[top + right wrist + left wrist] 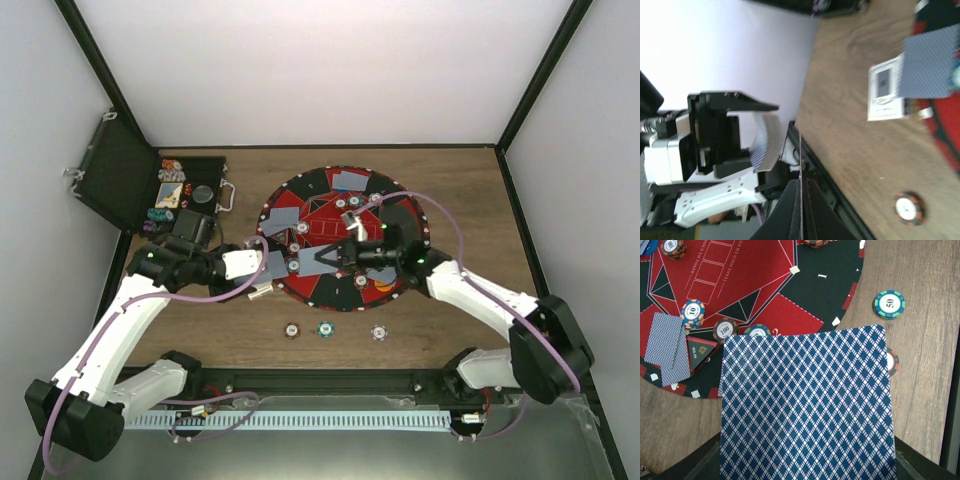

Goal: Distribute texas hold em gaming equipment

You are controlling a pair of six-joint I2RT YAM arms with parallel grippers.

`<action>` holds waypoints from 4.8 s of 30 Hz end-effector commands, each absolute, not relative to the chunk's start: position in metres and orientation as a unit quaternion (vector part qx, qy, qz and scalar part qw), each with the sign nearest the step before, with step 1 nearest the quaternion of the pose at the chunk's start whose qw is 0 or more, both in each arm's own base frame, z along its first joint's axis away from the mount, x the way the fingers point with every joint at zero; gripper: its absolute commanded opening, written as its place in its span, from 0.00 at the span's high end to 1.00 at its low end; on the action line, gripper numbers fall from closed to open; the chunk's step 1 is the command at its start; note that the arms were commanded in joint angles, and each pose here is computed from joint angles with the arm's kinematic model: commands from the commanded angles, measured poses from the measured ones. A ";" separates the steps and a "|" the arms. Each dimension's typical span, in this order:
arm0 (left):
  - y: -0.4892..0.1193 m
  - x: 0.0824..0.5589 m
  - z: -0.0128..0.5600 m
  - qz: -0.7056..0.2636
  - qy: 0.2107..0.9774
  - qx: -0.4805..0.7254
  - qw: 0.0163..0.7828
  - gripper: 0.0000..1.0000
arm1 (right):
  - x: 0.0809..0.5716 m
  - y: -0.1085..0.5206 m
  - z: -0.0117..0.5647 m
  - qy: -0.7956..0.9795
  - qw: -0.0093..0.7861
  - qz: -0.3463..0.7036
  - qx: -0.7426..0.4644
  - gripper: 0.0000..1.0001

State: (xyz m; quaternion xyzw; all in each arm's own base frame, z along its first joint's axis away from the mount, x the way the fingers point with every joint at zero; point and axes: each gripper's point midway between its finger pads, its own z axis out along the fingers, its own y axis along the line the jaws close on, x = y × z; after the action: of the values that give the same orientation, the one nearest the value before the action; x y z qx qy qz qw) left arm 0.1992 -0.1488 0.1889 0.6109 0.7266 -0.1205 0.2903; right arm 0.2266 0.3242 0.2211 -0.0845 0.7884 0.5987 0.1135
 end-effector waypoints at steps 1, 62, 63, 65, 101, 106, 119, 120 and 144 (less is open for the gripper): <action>-0.151 0.200 0.188 -0.120 0.716 0.620 0.296 0.94 | 0.240 0.271 0.198 0.816 0.135 0.561 -0.047 0.99; -0.158 0.199 0.195 -0.142 0.713 0.622 0.290 0.94 | 0.203 0.421 0.234 0.780 0.058 0.603 -0.158 0.10; -0.158 0.199 0.195 -0.142 0.714 0.622 0.290 0.94 | 0.203 0.426 0.232 0.779 0.053 0.603 -0.160 0.11; -0.157 0.198 0.194 -0.140 0.714 0.622 0.289 0.94 | 0.202 0.433 0.226 0.778 0.039 0.606 -0.162 0.12; -0.156 0.197 0.197 -0.136 0.710 0.625 0.294 0.95 | 0.213 0.405 0.184 0.793 0.021 0.594 -0.132 0.43; -0.156 0.197 0.196 -0.135 0.711 0.625 0.292 0.94 | 0.212 0.406 0.205 0.777 0.028 0.615 -0.135 0.55; -0.154 0.197 0.192 -0.131 0.713 0.624 0.289 0.95 | 0.208 0.400 0.236 0.761 0.046 0.631 -0.140 0.93; -0.154 0.196 0.192 -0.131 0.713 0.624 0.290 0.95 | 0.208 0.399 0.236 0.761 0.047 0.632 -0.140 0.95; -0.148 0.195 0.189 -0.117 0.716 0.626 0.286 0.95 | 0.244 0.335 0.268 0.769 0.101 0.618 -0.131 0.99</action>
State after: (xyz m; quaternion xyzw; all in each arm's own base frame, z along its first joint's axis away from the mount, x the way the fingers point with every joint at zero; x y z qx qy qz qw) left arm 0.1991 -0.1533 0.1881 0.6215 0.7172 -0.1264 0.2886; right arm 0.2347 0.3528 0.2429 -0.1076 0.7746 0.6189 0.0732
